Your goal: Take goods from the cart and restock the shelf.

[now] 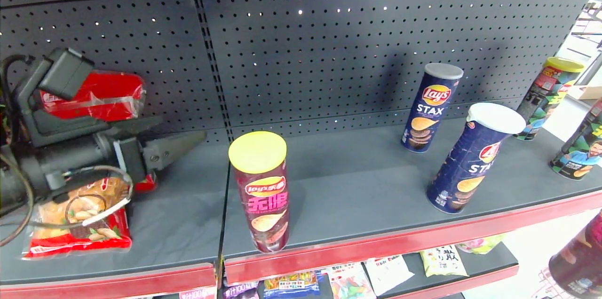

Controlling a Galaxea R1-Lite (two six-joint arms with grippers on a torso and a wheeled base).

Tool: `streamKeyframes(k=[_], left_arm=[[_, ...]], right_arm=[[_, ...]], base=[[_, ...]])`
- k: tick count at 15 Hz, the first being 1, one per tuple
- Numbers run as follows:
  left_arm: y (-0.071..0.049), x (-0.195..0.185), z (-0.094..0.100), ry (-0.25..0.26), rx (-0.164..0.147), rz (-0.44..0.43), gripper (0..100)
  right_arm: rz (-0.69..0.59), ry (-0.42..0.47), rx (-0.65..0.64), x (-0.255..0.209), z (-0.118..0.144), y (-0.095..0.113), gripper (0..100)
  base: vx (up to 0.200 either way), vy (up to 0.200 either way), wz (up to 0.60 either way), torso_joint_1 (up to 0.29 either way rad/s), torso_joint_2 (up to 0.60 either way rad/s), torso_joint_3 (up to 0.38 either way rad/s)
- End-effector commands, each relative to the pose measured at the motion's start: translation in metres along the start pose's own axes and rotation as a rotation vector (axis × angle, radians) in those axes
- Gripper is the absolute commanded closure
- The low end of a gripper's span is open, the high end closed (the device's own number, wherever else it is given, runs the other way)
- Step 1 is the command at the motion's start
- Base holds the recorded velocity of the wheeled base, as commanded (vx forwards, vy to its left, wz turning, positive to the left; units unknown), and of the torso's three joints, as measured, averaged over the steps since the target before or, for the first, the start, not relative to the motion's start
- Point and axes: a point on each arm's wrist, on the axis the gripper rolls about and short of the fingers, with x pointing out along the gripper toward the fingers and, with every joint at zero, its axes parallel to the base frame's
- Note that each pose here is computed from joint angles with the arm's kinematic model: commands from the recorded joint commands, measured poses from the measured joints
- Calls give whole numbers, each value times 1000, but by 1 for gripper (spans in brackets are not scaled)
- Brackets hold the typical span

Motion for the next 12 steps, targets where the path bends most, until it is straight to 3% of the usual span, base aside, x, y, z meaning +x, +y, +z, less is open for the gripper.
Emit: streamKeyframes(k=[1,2,3,4,7,11,12], left_arm=[[-17,-68,-10,109,-5,57,0],[-18,-73,-15,156,21,79,0],[-17,-73,-17,166,38,111,0],[-13,-71,-20,177,73,246,0],[-14,-72,-22,138,86,246,0],[-12,-72,-24,128,90,281,0],[-12,-72,-24,128,90,290,0]], right_arm=[[7,16,-4,3,-2,1,100],[6,8,-9,2,0,0,100],[6,6,-16,2,-1,0,100],[20,-2,-34,1,-1,1,100],[28,0,-36,0,-3,1,100],[27,1,-36,0,-3,1,100],[25,0,-38,0,-3,1,100]], base=[[0,0,0,0,0,0],[0,0,0,0,0,0],[0,0,0,0,0,0],[0,0,0,0,0,0],[0,0,0,0,0,0],[0,0,0,0,0,0],[-200,0,0,2,2,-2]])
